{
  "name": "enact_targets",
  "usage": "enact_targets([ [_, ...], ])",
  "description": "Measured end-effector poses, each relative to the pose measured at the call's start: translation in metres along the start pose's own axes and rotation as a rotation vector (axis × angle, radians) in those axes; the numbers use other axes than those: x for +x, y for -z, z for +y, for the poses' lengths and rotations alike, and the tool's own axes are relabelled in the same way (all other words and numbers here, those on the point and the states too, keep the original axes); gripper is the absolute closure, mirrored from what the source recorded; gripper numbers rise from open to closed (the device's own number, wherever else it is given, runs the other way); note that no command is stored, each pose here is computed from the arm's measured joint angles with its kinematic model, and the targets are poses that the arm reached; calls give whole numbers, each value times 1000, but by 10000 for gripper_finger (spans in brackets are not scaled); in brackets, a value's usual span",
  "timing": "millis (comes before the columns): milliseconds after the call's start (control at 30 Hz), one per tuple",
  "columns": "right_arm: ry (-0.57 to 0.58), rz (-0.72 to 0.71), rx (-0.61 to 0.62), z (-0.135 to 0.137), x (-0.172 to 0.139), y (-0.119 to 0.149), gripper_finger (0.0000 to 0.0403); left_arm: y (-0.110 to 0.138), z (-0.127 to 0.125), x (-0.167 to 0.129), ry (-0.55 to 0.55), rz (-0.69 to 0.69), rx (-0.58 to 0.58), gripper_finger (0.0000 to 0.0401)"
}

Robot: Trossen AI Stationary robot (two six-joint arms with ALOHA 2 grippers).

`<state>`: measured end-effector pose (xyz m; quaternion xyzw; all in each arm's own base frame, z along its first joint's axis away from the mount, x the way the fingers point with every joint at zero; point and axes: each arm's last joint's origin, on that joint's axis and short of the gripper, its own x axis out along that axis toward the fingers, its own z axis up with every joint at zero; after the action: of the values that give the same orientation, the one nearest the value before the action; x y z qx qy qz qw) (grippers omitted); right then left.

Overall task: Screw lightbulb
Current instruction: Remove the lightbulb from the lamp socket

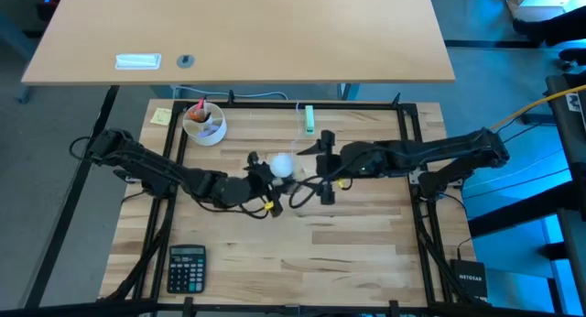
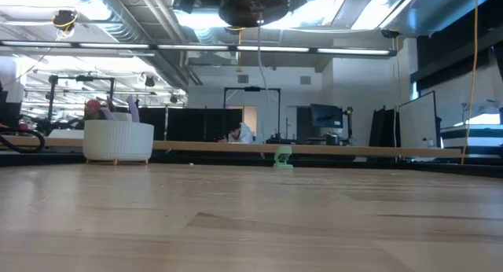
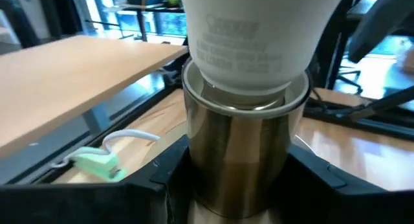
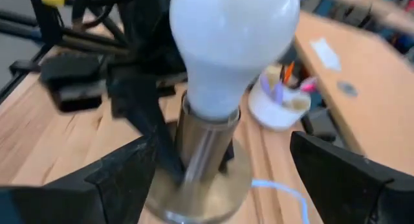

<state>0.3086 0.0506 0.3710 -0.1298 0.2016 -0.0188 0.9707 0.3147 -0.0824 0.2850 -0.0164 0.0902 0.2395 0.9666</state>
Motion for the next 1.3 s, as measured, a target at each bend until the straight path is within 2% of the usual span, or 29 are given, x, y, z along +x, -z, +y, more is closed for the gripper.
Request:
enact_targets([
  [233, 99, -178, 11, 0, 16, 6, 52, 3, -5, -10, -134, -18, 26, 231],
  [400, 123, -281, 32, 4, 30, 11, 52, 1, -3, -8, -149, -29, 9, 231],
  [567, 120, -317, 35, 11, 48, 15, 52, 1, -1, -6, -158, -24, 6, 231],
  [733, 207, -326, 47, 11, 57, 16, 59, 1, -1, -6, -157, -25, 6, 226],
  [867, 250, -327, 28, 9, 56, 15, 96, 2, -1, -6, -156, -21, 9, 220],
  [1000, 201, -347, 15, 11, 59, 15, 141, 2, -1, -6, -156, -21, 3, 221],
  [1300, 184, -345, -21, 15, 67, 19, 240, 2, -1, -7, -163, -19, 26, 221],
])
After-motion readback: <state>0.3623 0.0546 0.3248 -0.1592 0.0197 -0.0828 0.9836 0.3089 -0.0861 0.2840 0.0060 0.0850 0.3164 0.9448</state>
